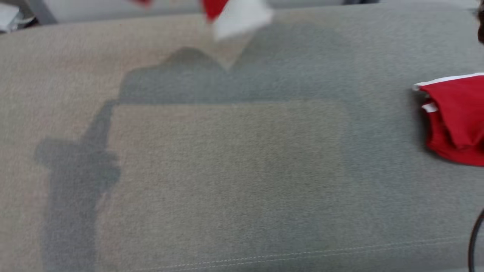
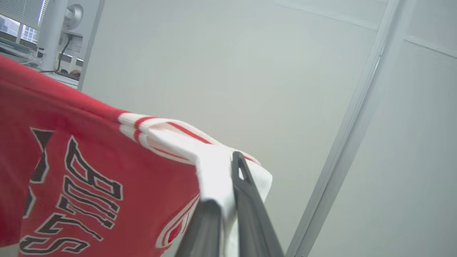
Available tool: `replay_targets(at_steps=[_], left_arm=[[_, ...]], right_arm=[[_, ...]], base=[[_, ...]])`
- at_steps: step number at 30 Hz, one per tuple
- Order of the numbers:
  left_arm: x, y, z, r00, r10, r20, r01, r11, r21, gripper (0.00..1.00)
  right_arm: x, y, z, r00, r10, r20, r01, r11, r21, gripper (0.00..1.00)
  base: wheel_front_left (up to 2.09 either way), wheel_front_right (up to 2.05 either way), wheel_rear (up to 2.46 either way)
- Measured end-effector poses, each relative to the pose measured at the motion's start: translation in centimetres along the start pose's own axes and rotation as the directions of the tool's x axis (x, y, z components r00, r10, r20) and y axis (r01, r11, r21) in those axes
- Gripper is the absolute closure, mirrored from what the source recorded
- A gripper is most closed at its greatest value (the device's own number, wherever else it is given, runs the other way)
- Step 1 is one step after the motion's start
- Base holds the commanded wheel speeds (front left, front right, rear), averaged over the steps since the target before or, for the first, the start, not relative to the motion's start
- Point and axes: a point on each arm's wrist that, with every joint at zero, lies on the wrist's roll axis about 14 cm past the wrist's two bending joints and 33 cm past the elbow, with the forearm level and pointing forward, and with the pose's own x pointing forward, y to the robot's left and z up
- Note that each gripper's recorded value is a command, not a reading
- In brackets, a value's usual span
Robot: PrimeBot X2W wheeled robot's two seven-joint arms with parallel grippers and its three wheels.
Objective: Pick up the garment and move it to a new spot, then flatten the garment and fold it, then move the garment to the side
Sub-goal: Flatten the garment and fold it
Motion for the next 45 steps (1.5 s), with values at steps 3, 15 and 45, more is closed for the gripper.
replay_targets(at_steps=[3,15,45], left_arm=[[1.6,-4.2,4.6,0.991,-0.098,0.092,0.084,0.985,0.152,1.00],[-17.8,6.8,-31.8,0.877,0.222,-0.426,-0.273,0.960,-0.061,1.00],[-29.8,6.2,-32.2,0.738,0.400,-0.544,-0.416,0.904,0.101,1.00]], right_arm=[[0.2,-0.9,2.7,1.000,-0.001,0.004,0.001,0.995,-0.104,1.00],[-23.1,18.4,-30.7,0.676,0.337,-0.655,0.004,0.887,0.461,1.00],[-31.5,23.1,-22.9,0.684,0.347,-0.641,0.243,0.721,0.649,0.02]], base=[[0.00,0.00,0.00],[0.00,0.00,0.00],[0.00,0.00,0.00]])
